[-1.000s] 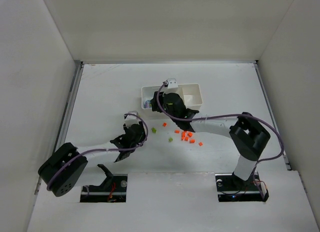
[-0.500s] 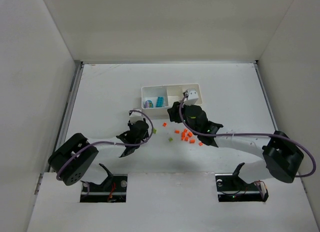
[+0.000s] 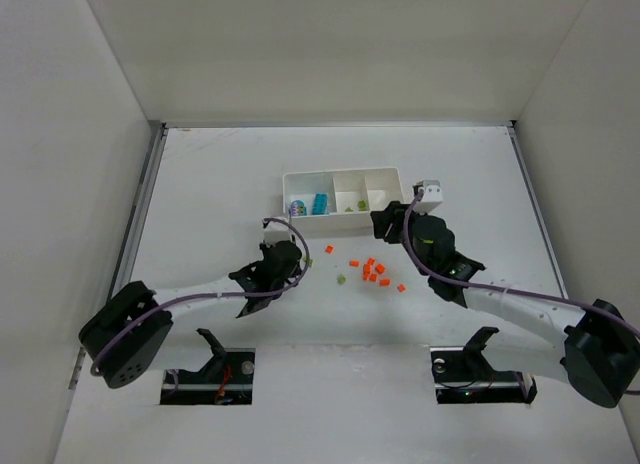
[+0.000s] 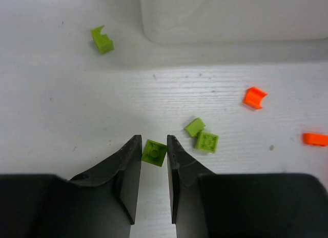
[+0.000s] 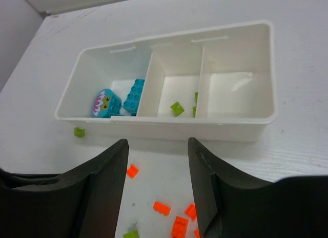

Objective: Sort the legos into containers by color

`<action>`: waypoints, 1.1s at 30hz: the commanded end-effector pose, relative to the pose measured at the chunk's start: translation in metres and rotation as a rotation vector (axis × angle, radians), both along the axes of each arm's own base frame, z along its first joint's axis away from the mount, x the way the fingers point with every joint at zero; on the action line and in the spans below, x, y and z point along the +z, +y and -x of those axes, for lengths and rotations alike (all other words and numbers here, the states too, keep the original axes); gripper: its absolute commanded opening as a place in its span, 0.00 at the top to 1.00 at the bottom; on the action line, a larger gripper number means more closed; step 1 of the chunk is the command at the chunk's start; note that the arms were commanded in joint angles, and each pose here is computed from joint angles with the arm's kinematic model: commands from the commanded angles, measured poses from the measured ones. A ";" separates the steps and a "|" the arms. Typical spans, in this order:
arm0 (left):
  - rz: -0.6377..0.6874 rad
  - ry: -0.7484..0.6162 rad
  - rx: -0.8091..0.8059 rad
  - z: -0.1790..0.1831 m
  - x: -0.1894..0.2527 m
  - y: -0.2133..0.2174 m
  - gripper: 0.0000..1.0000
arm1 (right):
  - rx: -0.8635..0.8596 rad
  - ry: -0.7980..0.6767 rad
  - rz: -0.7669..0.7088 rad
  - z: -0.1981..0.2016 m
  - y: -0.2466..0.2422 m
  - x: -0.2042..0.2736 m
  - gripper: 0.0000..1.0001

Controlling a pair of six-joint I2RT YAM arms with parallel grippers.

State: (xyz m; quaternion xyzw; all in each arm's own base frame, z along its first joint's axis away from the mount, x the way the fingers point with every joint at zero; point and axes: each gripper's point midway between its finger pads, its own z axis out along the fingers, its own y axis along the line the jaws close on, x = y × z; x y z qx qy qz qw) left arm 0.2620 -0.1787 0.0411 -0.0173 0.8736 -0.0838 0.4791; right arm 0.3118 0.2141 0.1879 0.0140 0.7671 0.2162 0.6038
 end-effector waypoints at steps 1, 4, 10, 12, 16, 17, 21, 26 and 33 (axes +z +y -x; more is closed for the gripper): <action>0.103 -0.107 -0.008 -0.015 0.064 -0.024 0.85 | -0.042 -0.020 -0.052 -0.003 -0.012 0.010 0.44; 0.160 -0.139 -0.068 -0.023 0.102 -0.052 0.84 | -0.058 -0.008 -0.079 -0.005 -0.015 0.008 0.44; 0.219 -0.198 -0.147 -0.063 0.142 -0.110 0.84 | -0.099 0.006 -0.079 -0.010 -0.025 0.002 0.47; 0.217 -0.210 -0.162 -0.080 0.146 -0.126 0.84 | -0.111 0.015 -0.078 -0.011 -0.029 -0.002 0.48; 0.194 -0.200 -0.183 -0.109 0.139 -0.153 0.84 | -0.139 0.015 -0.092 -0.013 -0.036 -0.002 0.49; 0.185 -0.195 -0.185 -0.115 0.135 -0.158 0.84 | -0.144 0.017 -0.091 -0.014 -0.037 -0.003 0.49; 0.157 -0.185 -0.189 -0.135 0.122 -0.172 0.83 | -0.144 0.015 -0.095 -0.013 -0.038 -0.003 0.49; 0.151 -0.186 -0.183 -0.144 0.120 -0.178 0.68 | -0.144 0.012 -0.084 -0.013 -0.038 -0.003 0.49; 0.178 -0.229 -0.163 -0.133 0.144 -0.157 0.57 | -0.146 0.018 -0.055 -0.016 -0.036 -0.007 0.52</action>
